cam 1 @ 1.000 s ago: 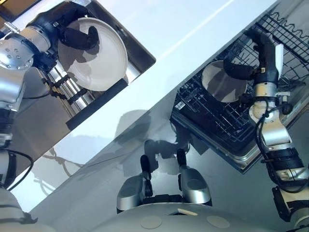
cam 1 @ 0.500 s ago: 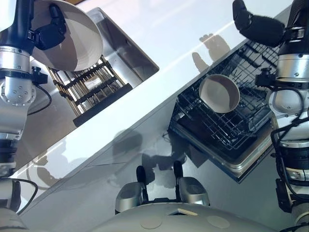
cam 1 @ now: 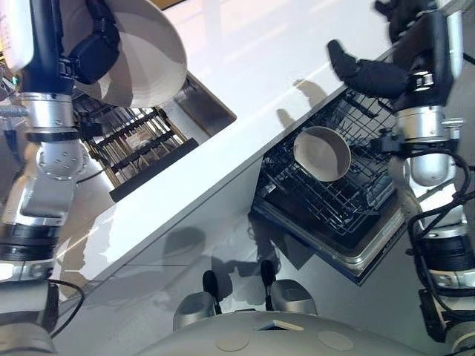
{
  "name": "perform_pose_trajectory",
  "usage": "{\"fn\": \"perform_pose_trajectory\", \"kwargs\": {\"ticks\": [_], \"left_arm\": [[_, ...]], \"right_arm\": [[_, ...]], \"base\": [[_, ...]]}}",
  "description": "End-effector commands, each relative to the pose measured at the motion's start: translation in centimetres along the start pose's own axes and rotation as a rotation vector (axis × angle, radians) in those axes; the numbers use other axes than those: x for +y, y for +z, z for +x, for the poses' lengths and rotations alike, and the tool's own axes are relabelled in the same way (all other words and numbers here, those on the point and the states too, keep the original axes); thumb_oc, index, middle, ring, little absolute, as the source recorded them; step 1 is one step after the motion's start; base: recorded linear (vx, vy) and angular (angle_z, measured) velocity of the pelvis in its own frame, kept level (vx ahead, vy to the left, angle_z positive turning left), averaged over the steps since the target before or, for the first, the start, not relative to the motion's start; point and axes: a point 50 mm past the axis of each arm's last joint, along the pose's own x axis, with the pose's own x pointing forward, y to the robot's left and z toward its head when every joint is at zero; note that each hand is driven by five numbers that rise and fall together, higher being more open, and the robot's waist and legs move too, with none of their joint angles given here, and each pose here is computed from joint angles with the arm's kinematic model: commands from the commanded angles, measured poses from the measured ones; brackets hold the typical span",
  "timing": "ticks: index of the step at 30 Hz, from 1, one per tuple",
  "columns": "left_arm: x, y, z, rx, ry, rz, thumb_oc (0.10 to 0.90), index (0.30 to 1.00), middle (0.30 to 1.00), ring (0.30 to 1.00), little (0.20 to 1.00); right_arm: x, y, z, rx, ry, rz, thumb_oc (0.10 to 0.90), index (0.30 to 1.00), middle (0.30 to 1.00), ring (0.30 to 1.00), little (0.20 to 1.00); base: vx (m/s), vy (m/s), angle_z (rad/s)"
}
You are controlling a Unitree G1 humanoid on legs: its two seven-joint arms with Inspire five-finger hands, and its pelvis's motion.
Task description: Pick up plates and place into dishwasher.
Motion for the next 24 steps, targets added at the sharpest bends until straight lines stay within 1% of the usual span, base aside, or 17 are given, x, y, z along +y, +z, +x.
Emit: {"fn": "perform_pose_trajectory", "kwargs": {"ticks": [1,3,6,11,17,24], "left_arm": [[0.7,3.7,2.3,-0.227,0.151,-0.081,0.1,0.3,0.3,0.3,0.2],[-0.1,4.2,2.4,-0.234,0.148,-0.121,0.1,0.3,0.3,0.3,0.2],[-2.0,5.2,2.4,-0.241,0.121,-0.179,0.1,0.3,0.3,0.3,0.2],[-3.9,6.1,2.4,-0.251,0.078,-0.229,0.1,0.3,0.3,0.3,0.2],[-5.6,7.3,1.9,-0.267,0.018,-0.292,0.1,0.3,0.3,0.3,0.2],[-7.0,8.7,1.3,-0.285,-0.05,-0.37,0.1,0.3,0.3,0.3,0.2]], "right_arm": [[2.6,3.5,1.9,-0.184,0.173,0.203,0.8,0.9,0.9,0.9,0.9],[3.8,2.9,2.0,-0.14,0.24,0.282,0.8,0.9,0.9,0.9,0.9],[6.4,2.1,2.0,-0.082,0.34,0.379,0.8,0.9,0.9,0.9,0.9],[8.4,1.8,2.3,-0.046,0.418,0.441,0.8,0.9,0.9,0.9,0.9],[10.3,1.5,2.1,-0.019,0.464,0.496,0.8,0.9,0.9,0.9,0.9],[11.5,1.2,2.3,0.017,0.446,0.532,0.8,0.9,0.9,0.9,0.9]], "base": [[0.0,-0.005,0.04],[0.02,-0.002,0.02],[0.02,0.0,0.01],[0.0,0.0,0.0],[0.0,0.0,-0.01],[0.0,0.0,0.0]]}}
